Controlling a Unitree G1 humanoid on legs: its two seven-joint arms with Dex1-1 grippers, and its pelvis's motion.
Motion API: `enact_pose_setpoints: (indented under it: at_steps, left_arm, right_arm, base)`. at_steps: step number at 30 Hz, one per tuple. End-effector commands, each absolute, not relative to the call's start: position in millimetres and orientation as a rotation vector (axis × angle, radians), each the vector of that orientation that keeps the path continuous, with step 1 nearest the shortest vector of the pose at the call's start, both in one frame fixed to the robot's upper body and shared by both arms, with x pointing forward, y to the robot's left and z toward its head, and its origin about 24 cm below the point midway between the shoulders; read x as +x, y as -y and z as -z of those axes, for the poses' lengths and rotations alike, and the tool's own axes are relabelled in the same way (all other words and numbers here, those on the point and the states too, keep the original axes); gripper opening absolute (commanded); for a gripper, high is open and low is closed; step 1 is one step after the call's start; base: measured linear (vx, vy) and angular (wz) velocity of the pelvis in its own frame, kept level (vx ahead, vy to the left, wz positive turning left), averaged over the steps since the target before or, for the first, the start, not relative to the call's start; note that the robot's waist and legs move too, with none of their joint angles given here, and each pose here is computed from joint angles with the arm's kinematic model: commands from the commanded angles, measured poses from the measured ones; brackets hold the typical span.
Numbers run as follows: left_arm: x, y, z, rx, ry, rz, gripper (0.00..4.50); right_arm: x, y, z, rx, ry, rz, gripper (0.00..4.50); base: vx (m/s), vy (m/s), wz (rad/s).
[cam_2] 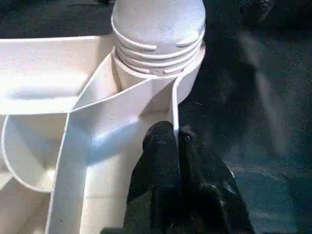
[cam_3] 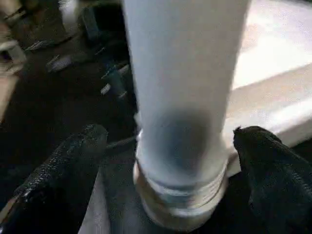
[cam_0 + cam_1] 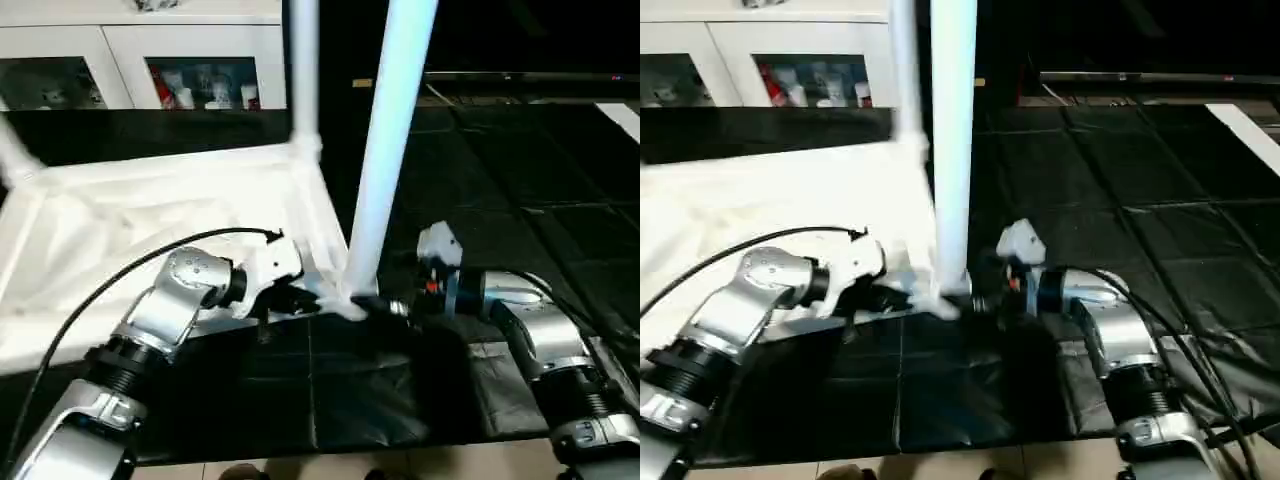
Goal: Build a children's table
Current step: Rotate leg to tighten
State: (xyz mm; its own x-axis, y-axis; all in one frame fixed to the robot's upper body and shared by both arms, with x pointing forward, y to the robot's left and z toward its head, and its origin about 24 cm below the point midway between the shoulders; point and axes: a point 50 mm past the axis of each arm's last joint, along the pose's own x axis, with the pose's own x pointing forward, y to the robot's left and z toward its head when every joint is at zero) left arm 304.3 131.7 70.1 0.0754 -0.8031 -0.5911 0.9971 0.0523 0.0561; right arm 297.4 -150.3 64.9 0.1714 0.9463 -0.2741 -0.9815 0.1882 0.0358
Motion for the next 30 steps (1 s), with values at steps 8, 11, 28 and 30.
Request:
enact_pose_setpoints:
  at_steps: [8, 11, 28, 30]
  left_arm:
    - [292.5, -128.6, -64.9, 0.607, -0.541, 1.684, 0.0]
    - [291.7, -128.1, -64.8, 0.606, -0.538, 1.692, 0.0]
    - [286.5, -127.3, -61.2, 0.612, -0.543, 1.746, 0.0]
    - [286.1, -127.5, -60.3, 0.61, -0.546, 1.746, 0.0]
  right_arm:
    - [291.6, 141.5, -68.6, -0.235, -0.278, -1.59, 4.3]
    - [290.9, 139.3, -67.3, -0.23, -0.286, -1.608, 4.12]
    - [286.1, 126.0, -60.5, -0.215, -0.267, -1.677, 2.78]
    - [284.9, 125.1, -59.4, -0.211, -0.269, -1.683, 2.72]
  base:
    - [0.0, 0.0, 0.0]
    - [0.0, 0.0, 0.0]
    - [0.0, 0.0, 0.0]
    - [0.0, 0.0, 0.0]
